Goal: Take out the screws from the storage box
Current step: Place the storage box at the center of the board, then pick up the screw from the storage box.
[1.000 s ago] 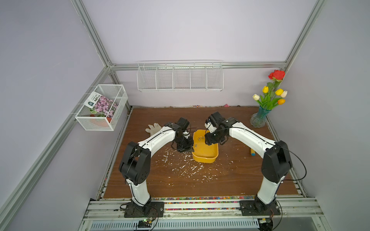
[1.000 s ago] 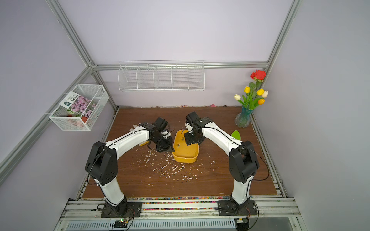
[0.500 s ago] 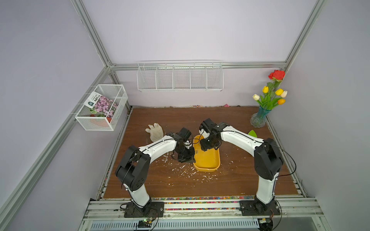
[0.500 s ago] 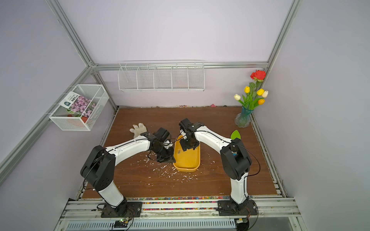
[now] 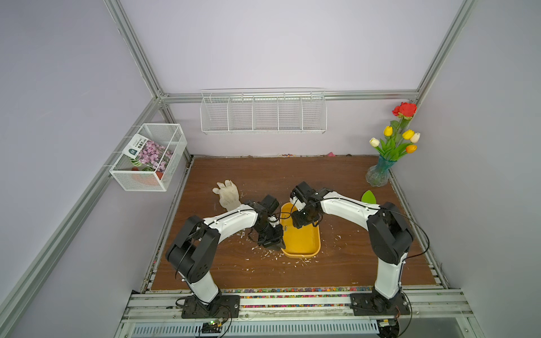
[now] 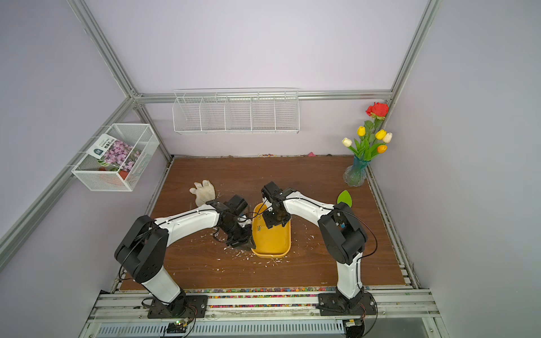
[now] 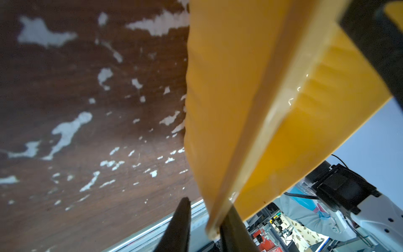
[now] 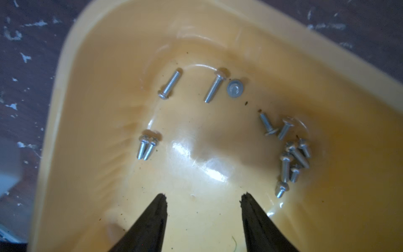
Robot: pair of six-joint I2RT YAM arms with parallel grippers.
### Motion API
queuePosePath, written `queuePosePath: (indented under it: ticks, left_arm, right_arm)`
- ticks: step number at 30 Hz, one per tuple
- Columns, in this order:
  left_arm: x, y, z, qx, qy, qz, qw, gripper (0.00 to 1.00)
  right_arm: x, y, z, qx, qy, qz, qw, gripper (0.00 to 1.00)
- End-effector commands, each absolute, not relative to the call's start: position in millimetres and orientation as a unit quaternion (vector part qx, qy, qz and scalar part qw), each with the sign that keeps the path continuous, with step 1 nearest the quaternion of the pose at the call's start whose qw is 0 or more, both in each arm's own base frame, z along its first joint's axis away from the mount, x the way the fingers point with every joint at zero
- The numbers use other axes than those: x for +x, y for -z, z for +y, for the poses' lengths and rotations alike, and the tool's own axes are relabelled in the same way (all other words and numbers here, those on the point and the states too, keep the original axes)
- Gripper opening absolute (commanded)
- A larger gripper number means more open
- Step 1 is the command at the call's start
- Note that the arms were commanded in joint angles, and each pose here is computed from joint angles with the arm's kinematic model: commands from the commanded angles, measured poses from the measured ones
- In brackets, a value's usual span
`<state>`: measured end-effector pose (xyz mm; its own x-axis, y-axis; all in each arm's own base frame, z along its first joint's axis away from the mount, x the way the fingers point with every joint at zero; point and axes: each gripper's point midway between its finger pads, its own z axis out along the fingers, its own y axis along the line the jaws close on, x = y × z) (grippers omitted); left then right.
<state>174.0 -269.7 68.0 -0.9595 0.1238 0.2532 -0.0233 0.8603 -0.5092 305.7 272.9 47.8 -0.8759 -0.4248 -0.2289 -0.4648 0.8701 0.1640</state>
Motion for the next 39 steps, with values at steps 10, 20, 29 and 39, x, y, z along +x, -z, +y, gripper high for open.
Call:
queuePosePath:
  ticks: [10, 20, 29, 39]
  left_arm:
    - [199.5, -122.7, -263.9, -0.039, -0.297, -0.952, 0.058, 1.00]
    - [264.5, -183.5, -202.1, 0.017, -0.319, -0.939, -0.129, 1.00]
    - [278.1, -181.8, -184.7, 0.069, -0.320, -0.927, -0.180, 1.00]
    - [276.7, -183.6, -187.7, 0.080, -0.361, -0.904, -0.214, 1.00]
  right_arm:
    - [308.4, -59.2, 293.6, -0.232, -0.111, 0.958, 0.126, 0.56]
    - [298.1, -41.0, 322.9, -0.215, -0.137, 0.962, 0.098, 0.42]
    - [296.4, -26.8, 327.3, -0.210, -0.127, 0.964, 0.099, 0.36]
    - [293.9, -8.9, 316.7, -0.207, -0.088, 0.970, 0.097, 0.32]
